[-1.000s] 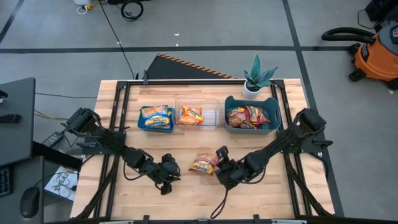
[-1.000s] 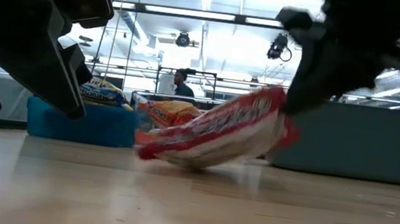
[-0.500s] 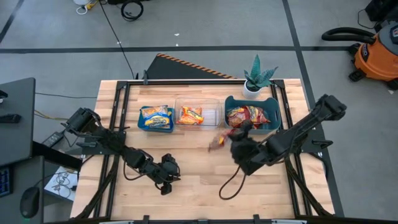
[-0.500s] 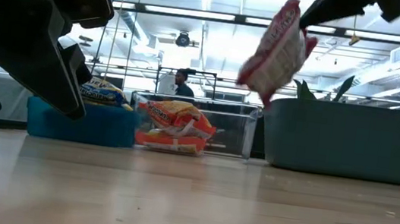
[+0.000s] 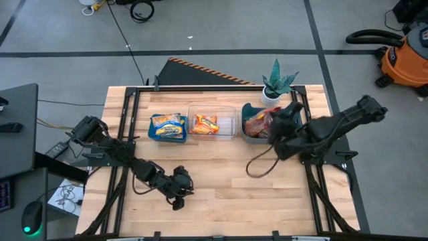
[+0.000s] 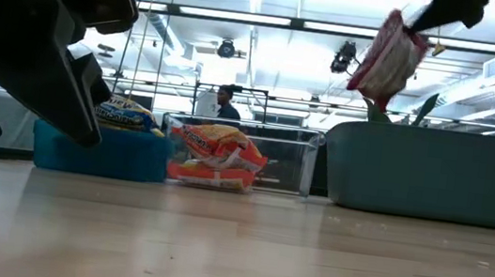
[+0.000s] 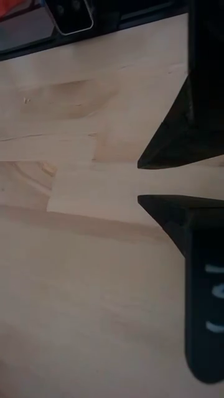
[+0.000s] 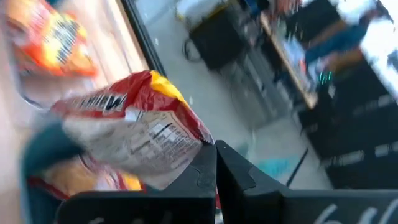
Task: Sort Maruchan noodles
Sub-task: Put the red noodle pack into the green bin
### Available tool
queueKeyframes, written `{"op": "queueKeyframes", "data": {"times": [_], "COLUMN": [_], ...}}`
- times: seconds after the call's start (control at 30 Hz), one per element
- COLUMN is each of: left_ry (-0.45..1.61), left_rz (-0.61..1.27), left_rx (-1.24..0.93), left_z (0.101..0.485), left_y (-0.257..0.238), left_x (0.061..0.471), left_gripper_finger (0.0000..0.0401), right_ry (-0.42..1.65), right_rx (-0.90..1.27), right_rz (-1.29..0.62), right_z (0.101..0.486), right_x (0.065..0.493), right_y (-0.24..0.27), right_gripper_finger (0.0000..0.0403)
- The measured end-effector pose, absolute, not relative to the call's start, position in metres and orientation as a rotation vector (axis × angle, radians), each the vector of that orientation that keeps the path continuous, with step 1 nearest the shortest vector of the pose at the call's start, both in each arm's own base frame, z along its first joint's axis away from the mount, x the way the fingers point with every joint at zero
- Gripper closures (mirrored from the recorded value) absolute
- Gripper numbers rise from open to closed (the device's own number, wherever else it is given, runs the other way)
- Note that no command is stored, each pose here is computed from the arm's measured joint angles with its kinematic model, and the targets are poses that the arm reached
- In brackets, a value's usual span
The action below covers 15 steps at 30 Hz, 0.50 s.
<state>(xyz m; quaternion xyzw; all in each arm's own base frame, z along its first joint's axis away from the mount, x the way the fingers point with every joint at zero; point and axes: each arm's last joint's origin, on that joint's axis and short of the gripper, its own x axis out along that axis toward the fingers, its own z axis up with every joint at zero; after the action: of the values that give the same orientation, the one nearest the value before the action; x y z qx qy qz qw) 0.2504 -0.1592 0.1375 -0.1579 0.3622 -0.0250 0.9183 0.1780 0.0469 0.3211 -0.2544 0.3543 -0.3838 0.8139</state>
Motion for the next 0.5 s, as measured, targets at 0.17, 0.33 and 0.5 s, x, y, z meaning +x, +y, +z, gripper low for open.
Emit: {"op": "queueKeyframes", "data": {"times": [0.17,0.33,0.5], "left_ry": [0.752,0.752,0.75], "left_rz": [-0.058,-0.054,-0.053], "left_rx": [-0.32,-0.319,-0.321], "left_z": [0.137,0.137,0.137], "left_y": [-0.161,-0.16,-0.16], "left_x": [0.249,0.249,0.249], "left_gripper_finger": [0.0319,0.0319,0.0319], "right_ry": [0.897,1.029,1.09], "right_rx": [-0.363,-0.23,-0.172], "right_rz": [-0.875,-0.97,-1.026], "right_z": [0.323,0.318,0.311], "right_x": [0.158,0.149,0.155], "right_y": [0.022,0.006,-0.004], "right_gripper_finger": [0.04,0.04,0.04]}}
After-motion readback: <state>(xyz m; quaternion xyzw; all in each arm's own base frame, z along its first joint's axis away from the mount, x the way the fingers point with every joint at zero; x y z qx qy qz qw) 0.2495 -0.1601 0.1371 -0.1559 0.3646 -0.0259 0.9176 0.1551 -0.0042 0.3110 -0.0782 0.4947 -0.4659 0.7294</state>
